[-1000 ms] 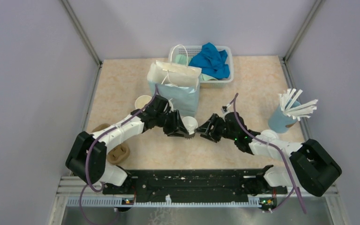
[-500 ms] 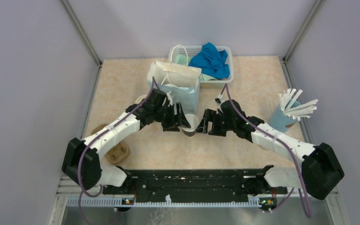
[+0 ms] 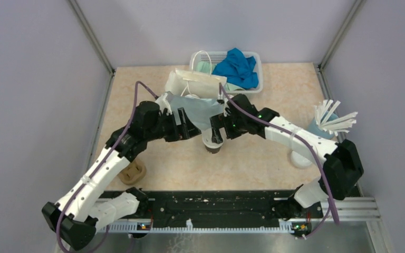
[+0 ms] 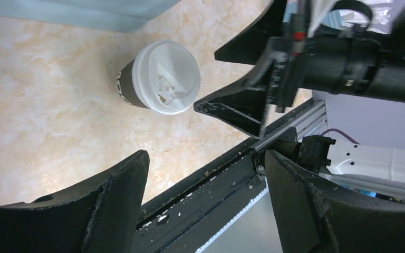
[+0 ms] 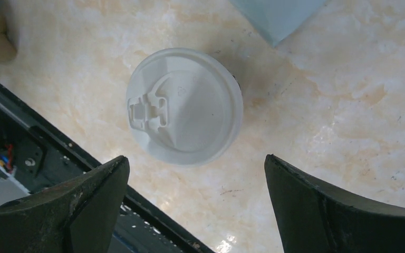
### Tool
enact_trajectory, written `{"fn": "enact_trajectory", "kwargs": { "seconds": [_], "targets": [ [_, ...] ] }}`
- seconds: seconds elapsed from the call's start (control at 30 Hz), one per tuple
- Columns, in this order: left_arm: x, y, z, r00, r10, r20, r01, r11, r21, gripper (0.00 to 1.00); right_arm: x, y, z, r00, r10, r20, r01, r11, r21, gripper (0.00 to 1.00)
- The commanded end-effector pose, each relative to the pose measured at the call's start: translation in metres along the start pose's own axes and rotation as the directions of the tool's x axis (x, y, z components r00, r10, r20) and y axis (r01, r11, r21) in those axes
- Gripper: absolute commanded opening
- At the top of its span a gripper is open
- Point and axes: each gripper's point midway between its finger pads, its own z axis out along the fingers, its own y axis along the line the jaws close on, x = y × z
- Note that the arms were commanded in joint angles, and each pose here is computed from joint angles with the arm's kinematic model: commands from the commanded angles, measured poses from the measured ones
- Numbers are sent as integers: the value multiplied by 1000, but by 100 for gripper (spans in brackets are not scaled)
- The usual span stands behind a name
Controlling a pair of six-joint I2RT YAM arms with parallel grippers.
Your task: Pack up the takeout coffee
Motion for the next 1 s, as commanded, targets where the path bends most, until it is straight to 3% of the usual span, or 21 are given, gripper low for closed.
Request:
{"fn": "enact_trajectory", "kwargs": {
  "seconds": [0.0,0.2,0.47,0.97],
  "targets": [
    [-10,5,-22,996,51,78,-47,997,-56,87,-1,4,8,987,-153,-49,156,985,67,99],
    [0,16,-25,997,43,61,-38,996,-85,87,-10,18,15,989,-148,-17,149,987,66,99],
    [5,17,-14,1000,-1,26,3,997,-72,85,-27,20,21,993,-20,119,10,997,80,99],
    [7,20,-16,1000,10,18,-9,997,-73,85,-26,27,36,992,-12,122,0,995,97,99]
  ]
}}
